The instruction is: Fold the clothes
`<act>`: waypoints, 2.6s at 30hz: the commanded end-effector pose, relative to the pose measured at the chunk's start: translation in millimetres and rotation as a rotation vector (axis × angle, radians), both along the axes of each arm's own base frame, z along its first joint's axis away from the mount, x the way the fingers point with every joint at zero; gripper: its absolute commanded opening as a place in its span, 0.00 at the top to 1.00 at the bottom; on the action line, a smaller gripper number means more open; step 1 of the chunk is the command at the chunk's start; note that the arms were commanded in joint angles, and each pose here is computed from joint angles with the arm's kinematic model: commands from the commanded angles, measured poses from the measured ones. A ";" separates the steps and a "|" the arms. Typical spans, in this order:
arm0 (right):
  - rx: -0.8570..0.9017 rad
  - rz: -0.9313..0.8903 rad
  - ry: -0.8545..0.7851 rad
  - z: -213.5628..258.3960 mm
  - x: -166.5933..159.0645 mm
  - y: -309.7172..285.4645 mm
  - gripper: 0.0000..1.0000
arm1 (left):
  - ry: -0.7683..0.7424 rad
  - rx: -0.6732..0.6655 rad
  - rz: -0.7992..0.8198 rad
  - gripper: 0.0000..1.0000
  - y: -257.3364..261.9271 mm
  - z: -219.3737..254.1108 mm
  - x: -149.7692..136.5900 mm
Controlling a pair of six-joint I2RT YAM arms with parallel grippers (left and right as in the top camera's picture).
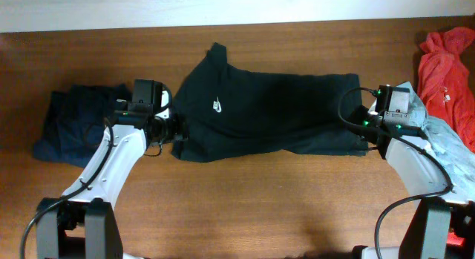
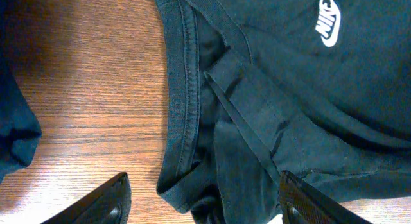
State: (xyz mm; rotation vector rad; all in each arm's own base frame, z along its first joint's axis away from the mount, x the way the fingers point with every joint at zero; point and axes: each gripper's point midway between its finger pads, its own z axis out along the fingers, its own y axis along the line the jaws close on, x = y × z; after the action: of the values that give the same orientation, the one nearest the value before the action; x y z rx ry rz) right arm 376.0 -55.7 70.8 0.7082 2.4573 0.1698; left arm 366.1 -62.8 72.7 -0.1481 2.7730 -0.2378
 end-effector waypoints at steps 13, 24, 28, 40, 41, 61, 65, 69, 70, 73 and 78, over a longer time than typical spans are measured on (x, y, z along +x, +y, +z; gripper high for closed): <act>0.037 0.023 0.087 7.2 -27.4 9.8 0.48 | -0.102 -0.018 -0.263 0.20 -20.5 14.4 7.6; 0.155 0.119 0.246 -5.9 -67.5 37.5 0.48 | -0.227 0.066 -0.864 0.38 -90.2 -11.0 5.8; 0.159 0.118 0.262 -7.0 -71.1 38.3 0.48 | -0.225 0.162 -0.963 0.38 -106.8 -16.8 -1.8; 0.163 0.117 0.281 -8.3 -75.5 39.1 0.48 | -0.115 0.400 -1.033 0.54 -105.9 -58.2 -8.2; 0.164 0.117 0.283 -8.5 -76.1 39.1 0.49 | -0.113 0.408 -1.029 0.57 -105.0 -60.2 -6.9; 0.165 0.116 0.290 -9.0 -77.7 39.4 0.48 | -0.116 0.400 -1.005 1.00 -109.1 -46.0 1.3; 0.165 0.116 0.290 -9.0 -77.7 39.3 0.48 | -0.118 0.401 -1.005 1.00 -113.0 -25.8 9.4; 0.165 0.116 0.290 -9.0 -77.7 39.4 0.48 | -0.125 0.405 -1.002 1.00 -115.3 -10.6 15.7; 0.165 0.116 0.290 -9.0 -77.7 39.4 0.48 | -0.130 0.406 -1.000 1.00 -115.8 -8.4 17.3; 0.165 0.116 0.290 -9.0 -77.7 39.3 0.48 | -0.186 0.413 -0.994 1.00 -121.0 -2.4 28.9; 0.165 0.116 0.290 -9.0 -77.7 39.3 0.48 | -0.338 0.445 -0.984 1.00 -129.0 11.7 61.9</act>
State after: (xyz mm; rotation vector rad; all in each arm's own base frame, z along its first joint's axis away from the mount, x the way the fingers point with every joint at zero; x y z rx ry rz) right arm 293.1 -16.6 52.8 0.7297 2.8143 0.3288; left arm 410.2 -192.6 77.5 1.2517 2.3186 0.0866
